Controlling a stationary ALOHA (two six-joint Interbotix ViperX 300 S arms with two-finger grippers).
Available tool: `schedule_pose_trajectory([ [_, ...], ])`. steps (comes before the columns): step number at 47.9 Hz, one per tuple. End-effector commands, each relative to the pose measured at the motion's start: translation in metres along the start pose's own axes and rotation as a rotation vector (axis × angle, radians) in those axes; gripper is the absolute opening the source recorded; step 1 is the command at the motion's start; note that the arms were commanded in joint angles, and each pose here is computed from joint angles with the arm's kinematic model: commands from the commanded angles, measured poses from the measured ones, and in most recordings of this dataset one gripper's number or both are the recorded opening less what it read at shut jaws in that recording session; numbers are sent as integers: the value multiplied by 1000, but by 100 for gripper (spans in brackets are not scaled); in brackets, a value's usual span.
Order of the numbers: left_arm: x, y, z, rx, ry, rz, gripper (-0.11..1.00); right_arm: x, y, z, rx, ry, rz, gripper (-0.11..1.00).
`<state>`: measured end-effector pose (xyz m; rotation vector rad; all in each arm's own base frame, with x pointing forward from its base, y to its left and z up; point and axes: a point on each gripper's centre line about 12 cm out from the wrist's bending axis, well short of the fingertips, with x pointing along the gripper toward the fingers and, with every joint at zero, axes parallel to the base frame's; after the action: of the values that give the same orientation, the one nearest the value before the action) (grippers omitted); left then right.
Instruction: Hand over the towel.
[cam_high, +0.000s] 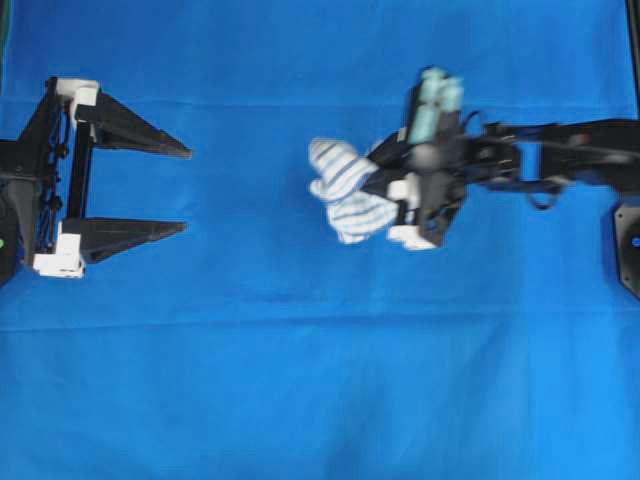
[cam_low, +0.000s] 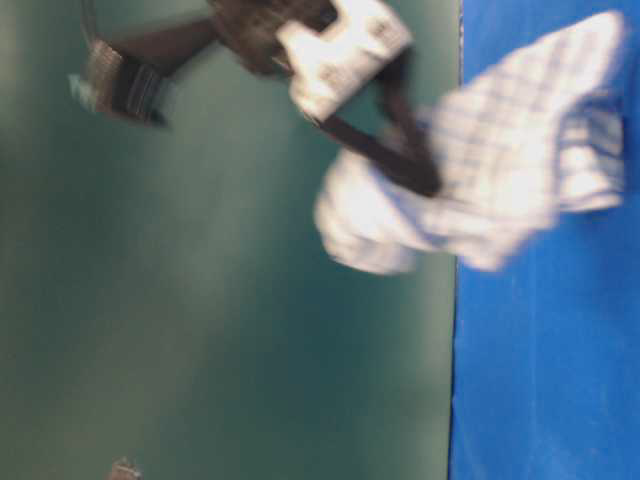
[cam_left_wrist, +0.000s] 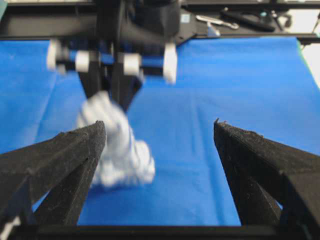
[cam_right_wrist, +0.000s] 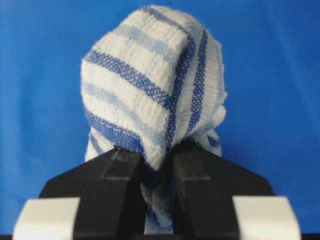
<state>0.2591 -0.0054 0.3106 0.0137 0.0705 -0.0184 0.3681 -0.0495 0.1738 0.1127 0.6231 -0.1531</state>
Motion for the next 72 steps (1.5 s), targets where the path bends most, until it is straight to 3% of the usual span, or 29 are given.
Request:
schedule_pose_trajectory([
  [1,1,-1,6,-3,-23,-2,92,21,-1,-1,-4,40,-3,14],
  [11,1,-1,5,-3,-20,-2,92,56,-2,-16,-7,110,-8,14],
  [35,1,-1,3,-1,-17,-2,92,57,-2,-24,18,179,-13,14],
  [41,1,-1,4,0,-18,-2,92,51,-1,-20,17,176,-12,47],
  [44,1,-1,3,-1,-17,-2,92,43,-1,-13,18,154,-12,64],
  [47,1,-1,4,-1,-18,-2,92,31,0,-2,17,118,-8,72],
  [62,1,-1,3,0,-17,-2,92,-64,12,49,-30,-152,30,71],
  [72,1,1,3,0,-18,3,92,-118,21,60,-84,-405,72,71],
])
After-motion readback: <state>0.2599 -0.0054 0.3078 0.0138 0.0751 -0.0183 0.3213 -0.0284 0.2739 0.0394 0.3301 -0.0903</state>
